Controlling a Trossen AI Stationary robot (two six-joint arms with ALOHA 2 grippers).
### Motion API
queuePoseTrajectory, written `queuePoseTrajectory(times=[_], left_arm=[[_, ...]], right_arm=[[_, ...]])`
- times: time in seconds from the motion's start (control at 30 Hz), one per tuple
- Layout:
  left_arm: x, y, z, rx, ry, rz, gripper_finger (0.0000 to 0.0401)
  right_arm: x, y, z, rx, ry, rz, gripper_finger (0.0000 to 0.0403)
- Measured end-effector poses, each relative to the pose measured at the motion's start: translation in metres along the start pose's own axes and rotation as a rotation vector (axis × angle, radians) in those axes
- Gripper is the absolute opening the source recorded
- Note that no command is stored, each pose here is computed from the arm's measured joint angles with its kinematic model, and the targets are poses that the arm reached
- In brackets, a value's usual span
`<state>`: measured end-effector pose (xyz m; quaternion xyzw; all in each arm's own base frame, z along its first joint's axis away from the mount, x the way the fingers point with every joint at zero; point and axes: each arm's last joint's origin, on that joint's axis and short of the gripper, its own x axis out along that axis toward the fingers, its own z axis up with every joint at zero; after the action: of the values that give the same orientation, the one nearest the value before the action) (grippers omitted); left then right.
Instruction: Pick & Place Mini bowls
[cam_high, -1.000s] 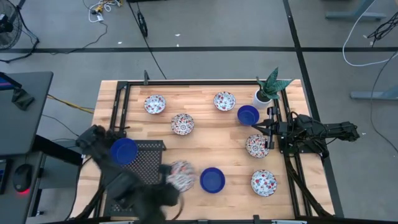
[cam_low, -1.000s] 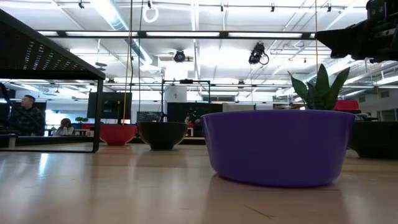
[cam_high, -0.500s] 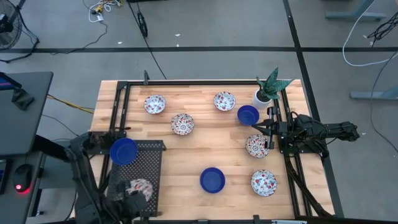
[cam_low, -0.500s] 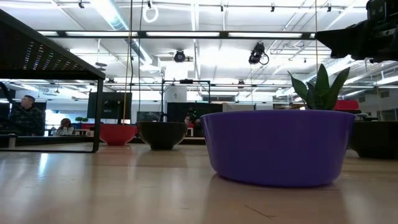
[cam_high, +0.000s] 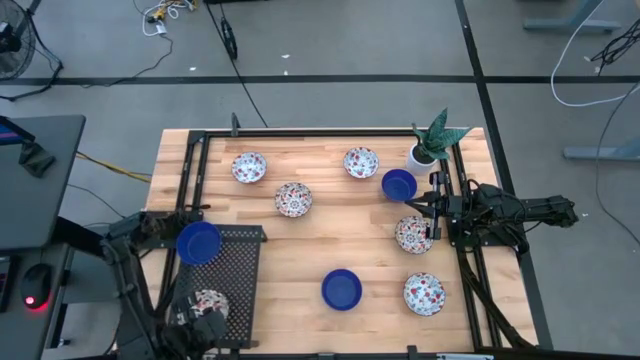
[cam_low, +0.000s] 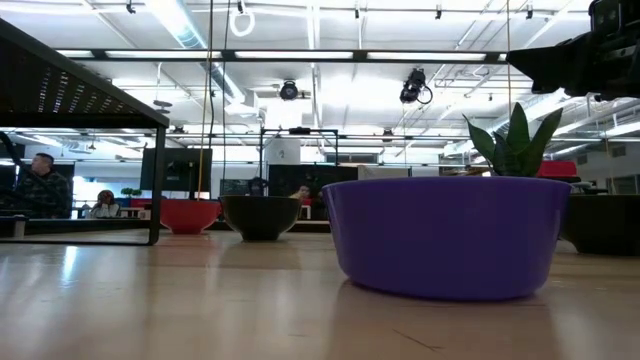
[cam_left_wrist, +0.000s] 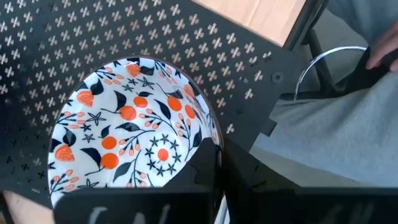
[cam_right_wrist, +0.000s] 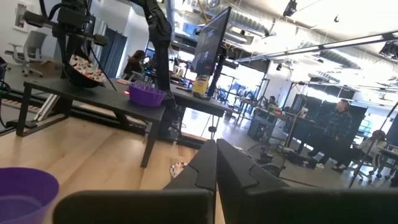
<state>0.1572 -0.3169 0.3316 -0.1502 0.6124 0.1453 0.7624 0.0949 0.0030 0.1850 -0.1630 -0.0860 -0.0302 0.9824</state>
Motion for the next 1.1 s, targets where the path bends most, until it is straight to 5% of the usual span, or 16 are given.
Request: queuePoseTrajectory(times=[0.4,1.1], left_arm=[[0.002,-0.002,-0.006,-0.161,0.062,0.006,0.0039],[0.010,0.000,-0.017,-0.129,0.006,0.039,0.0053]], right_arm=[[0.000,0.000,0.000,0.000,0.000,0.000,0.0009],[0.000,0.000,0.000,0.000,0.000,0.000,0.0009]])
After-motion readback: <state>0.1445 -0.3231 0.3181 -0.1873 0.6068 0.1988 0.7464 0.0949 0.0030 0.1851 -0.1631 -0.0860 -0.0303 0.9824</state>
